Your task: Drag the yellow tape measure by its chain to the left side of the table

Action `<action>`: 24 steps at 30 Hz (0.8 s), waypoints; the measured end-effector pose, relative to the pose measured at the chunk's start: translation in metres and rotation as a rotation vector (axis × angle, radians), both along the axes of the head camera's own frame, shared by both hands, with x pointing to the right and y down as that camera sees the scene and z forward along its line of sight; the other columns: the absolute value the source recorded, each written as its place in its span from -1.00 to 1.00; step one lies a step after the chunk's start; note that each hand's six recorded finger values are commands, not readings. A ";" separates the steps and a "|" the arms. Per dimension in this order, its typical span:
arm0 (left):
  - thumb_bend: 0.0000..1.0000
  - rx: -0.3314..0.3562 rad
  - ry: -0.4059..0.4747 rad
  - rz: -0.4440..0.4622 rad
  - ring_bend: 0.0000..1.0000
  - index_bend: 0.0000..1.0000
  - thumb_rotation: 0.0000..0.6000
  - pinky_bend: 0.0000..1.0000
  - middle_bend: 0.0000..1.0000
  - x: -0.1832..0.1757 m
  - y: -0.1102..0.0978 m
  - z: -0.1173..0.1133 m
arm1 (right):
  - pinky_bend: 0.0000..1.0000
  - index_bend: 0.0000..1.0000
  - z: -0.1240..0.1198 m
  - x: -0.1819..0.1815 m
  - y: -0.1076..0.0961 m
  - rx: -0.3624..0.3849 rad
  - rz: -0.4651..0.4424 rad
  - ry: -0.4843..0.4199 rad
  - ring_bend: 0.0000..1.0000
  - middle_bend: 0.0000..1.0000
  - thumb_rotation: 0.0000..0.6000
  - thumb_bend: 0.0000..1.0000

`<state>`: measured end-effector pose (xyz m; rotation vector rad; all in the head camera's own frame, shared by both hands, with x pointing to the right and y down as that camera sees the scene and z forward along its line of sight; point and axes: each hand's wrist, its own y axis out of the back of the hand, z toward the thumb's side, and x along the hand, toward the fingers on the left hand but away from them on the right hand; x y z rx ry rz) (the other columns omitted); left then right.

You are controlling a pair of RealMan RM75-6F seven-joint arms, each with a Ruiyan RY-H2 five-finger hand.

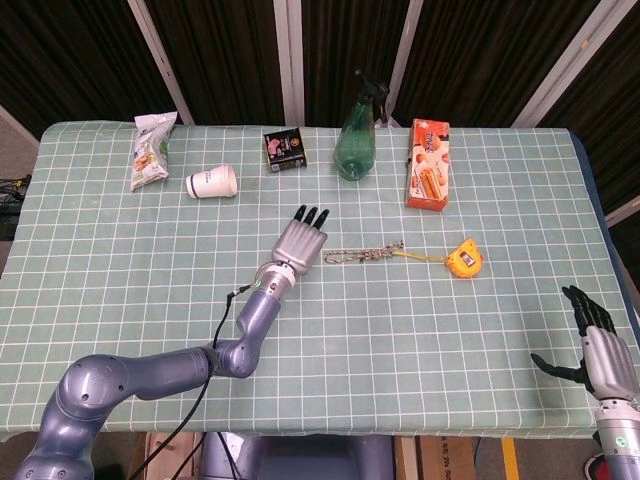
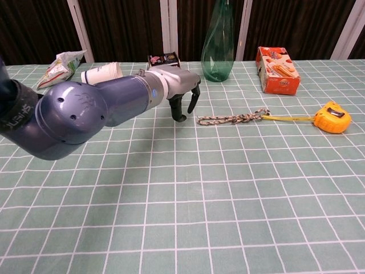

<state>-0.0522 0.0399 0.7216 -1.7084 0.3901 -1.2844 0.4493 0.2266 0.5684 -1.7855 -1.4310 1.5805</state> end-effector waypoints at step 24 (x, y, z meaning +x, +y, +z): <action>-0.07 0.000 0.046 0.038 -1.00 -0.04 1.00 -1.00 -1.00 0.032 0.002 0.013 | -1.00 -1.00 -0.001 0.003 0.000 -0.007 0.024 -0.014 -1.00 -1.00 1.00 -0.63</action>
